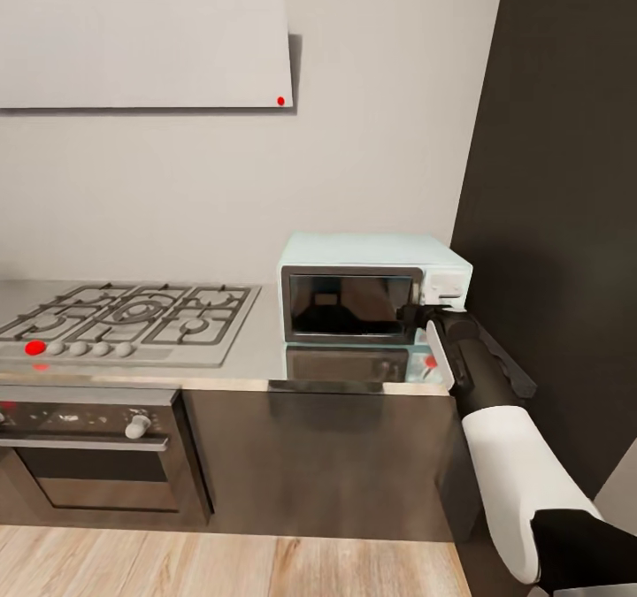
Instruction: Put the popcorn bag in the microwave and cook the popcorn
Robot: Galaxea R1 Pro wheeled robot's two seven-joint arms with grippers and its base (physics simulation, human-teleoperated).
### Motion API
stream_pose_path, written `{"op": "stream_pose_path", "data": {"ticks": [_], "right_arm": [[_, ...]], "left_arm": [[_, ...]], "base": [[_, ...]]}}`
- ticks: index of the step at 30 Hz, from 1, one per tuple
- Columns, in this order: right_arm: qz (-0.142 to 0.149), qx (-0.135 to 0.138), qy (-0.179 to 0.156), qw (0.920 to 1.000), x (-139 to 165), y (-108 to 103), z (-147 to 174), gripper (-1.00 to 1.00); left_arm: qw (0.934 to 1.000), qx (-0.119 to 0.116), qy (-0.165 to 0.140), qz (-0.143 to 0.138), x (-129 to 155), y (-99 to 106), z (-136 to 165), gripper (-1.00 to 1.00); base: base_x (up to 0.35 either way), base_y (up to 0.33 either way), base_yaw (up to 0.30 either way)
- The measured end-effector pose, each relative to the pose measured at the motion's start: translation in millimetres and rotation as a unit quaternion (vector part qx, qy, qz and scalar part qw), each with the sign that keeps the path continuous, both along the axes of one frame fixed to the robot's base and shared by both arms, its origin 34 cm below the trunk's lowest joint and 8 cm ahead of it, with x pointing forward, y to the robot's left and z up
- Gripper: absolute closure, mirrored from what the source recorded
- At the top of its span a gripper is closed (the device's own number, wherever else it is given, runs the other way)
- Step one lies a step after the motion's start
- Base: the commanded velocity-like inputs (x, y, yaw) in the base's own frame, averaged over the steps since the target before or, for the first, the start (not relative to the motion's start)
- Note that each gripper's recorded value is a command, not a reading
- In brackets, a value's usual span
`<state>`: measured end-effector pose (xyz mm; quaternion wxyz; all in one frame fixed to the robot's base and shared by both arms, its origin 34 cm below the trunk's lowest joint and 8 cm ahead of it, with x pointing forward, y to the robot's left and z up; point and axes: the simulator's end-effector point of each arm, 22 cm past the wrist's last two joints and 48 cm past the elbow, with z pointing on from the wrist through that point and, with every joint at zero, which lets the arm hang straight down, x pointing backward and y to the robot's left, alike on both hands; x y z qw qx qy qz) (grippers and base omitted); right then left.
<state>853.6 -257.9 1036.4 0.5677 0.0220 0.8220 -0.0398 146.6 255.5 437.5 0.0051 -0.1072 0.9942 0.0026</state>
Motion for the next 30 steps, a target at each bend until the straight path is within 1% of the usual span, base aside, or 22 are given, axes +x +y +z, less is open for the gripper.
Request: {"op": "stream_pose_path", "data": {"ticks": [11, 13, 16, 24, 30], "right_arm": [[-0.001, 0.000, 0.000, 1.0000, 0, -2, -1, -1.00], [0.002, 0.001, 0.000, 1.0000, 1, 5, -3, -1.00], [0.005, 0.002, 0.007, 1.0000, 1, 9, -9, -1.00], [0.005, 0.001, 0.008, 1.0000, 1, 8, -9, -1.00], [0.004, 0.001, 0.008, 1.0000, 1, 6, -9, -1.00]], "left_arm": [[1.0000, 0.000, 0.000, 0.000, 0, 0, 0, -1.00], [1.0000, 0.001, 0.000, 0.001, 0, 1, 0, -1.00], [1.0000, 0.001, 0.000, 0.001, 0, 1, 0, -1.00], [1.0000, 0.001, 0.000, 0.001, 0, 1, 0, -1.00], [1.0000, 0.001, 0.000, 0.001, 0, 1, 0, -1.00]], "base": [[0.000, 0.000, 0.000], [0.000, 0.000, 0.000], [0.000, 0.000, 0.000], [0.002, 0.000, 0.000], [0.063, 0.000, 0.000]]}}
